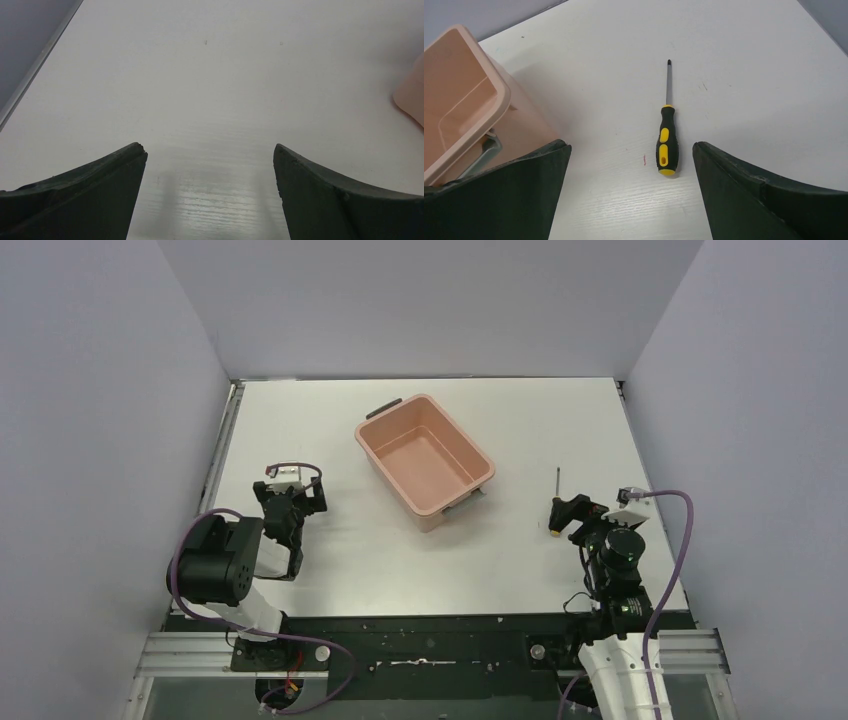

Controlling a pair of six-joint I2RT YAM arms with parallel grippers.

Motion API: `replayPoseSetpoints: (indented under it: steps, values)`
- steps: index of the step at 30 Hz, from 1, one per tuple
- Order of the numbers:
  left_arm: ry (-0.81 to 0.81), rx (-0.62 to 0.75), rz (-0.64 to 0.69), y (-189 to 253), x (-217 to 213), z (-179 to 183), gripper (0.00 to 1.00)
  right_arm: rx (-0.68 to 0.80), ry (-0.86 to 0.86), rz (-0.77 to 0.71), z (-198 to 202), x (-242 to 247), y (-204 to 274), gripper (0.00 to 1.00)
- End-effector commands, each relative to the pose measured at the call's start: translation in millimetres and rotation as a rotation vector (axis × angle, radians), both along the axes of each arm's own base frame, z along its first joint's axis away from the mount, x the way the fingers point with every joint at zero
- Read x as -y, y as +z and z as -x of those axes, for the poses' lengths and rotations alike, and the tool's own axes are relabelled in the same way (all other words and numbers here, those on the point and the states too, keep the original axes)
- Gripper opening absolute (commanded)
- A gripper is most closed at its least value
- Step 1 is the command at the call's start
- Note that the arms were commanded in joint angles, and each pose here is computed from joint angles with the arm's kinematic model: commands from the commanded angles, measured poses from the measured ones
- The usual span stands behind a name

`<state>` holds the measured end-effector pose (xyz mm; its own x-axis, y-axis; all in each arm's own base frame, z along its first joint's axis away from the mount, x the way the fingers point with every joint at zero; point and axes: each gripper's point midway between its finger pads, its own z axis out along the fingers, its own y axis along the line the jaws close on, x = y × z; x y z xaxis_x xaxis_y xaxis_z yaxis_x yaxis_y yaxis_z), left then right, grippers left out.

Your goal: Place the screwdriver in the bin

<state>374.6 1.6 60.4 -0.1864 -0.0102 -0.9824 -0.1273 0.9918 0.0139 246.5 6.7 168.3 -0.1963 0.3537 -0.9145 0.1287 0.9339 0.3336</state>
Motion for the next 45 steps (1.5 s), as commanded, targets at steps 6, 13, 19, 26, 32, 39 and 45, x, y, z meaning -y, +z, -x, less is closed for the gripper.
replayPoseSetpoints:
  steps: [6, 13, 19, 26, 32, 39, 45]
  values:
    - [-0.017, 0.046, -0.001, 13.2, 1.9, -4.7, 0.97, 0.063, -0.004, 0.040, -21.3, 3.5, 65.8, 1.00]
    - [-0.015, 0.047, 0.001, 13.5, 1.8, -4.8, 0.97, -0.285, -0.012, 0.154, -78.1, 16.8, 105.2, 1.00]
    - [-0.015, 0.046, 0.001, 13.4, 1.6, -4.7, 0.97, -0.658, 0.005, 0.189, -111.0, 23.1, 45.1, 1.00]
    - [-0.015, 0.048, 0.001, 13.7, 1.7, -4.8, 0.97, -0.865, 0.073, 0.145, -110.0, 11.9, -72.0, 0.99]
    - [-0.015, 0.047, 0.001, 13.5, 1.8, -4.8, 0.97, -1.023, 0.120, 0.132, -87.5, 7.0, -140.8, 0.79]
    - [-0.016, 0.047, 0.001, 13.6, 1.8, -4.8, 0.97, -1.096, 0.099, 0.190, -79.4, 18.6, -155.3, 0.00]
    - [-0.015, 0.047, 0.001, 13.6, 1.7, -4.8, 0.97, -0.947, 0.027, 0.224, -135.5, 37.2, -60.8, 0.00]
